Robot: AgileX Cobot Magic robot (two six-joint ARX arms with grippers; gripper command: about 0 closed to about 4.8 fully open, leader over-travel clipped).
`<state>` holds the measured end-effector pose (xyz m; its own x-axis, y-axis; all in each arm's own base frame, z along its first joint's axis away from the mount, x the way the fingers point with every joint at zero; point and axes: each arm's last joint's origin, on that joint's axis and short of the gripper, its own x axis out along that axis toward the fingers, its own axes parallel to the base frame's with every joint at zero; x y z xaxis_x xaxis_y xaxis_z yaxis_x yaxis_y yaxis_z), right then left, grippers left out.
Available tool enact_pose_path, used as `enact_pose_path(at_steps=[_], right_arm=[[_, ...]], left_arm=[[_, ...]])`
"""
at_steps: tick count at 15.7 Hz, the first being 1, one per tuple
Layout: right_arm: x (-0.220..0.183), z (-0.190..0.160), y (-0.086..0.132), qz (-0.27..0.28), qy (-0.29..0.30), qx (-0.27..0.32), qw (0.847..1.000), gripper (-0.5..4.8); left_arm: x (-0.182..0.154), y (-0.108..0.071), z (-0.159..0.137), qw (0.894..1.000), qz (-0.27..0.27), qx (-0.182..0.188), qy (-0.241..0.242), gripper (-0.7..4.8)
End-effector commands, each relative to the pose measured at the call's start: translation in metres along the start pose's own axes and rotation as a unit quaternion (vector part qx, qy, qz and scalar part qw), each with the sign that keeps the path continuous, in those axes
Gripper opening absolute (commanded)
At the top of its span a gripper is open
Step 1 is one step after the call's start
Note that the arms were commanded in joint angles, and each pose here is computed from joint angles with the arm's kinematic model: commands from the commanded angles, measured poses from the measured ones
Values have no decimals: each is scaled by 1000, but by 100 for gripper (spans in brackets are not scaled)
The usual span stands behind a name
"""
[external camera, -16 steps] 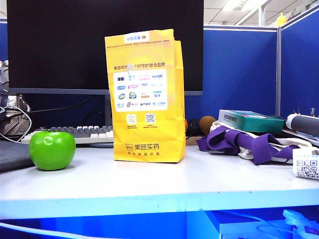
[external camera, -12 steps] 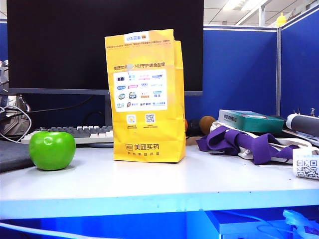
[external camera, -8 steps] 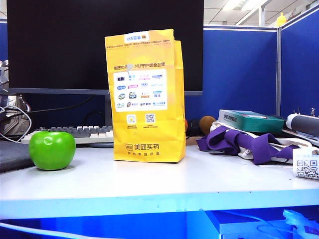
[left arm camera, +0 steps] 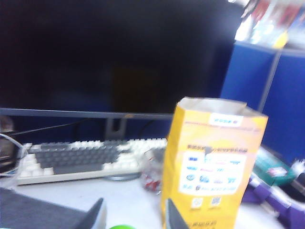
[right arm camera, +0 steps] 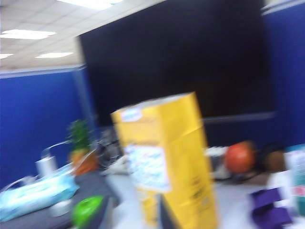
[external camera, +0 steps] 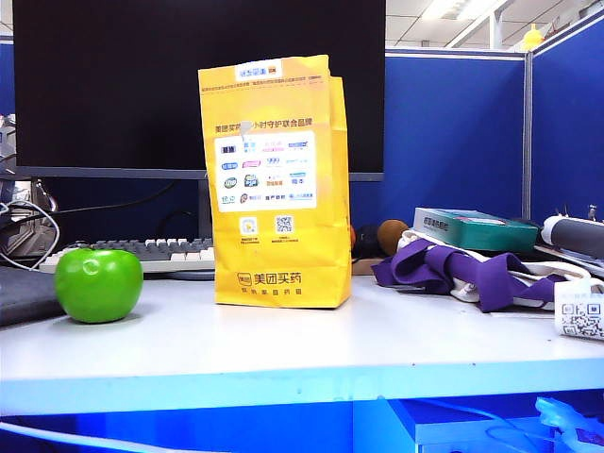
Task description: Pick up the green apple and throw it into the yellow paper bag.
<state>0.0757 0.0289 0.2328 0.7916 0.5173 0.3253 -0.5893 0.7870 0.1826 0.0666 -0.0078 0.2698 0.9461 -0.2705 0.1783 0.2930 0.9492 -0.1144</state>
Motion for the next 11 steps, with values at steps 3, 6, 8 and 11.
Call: enact_pose_path(at_steps=[3,6,8,11], right_arm=[[26,26,-1,-30,45,10,998,97],[58,31,-5,-14,125,38,991,95],[80,39,-3,6,162,35,986,95],[111,45,2,33,241,23,970,95]], left_arm=[[23,0,43,994,15,32,101,221],[53,5,58,984,11,41,173,222],[71,8,62,978,-19,27,206,247],[93,14,55,955,-29,13,293,256]])
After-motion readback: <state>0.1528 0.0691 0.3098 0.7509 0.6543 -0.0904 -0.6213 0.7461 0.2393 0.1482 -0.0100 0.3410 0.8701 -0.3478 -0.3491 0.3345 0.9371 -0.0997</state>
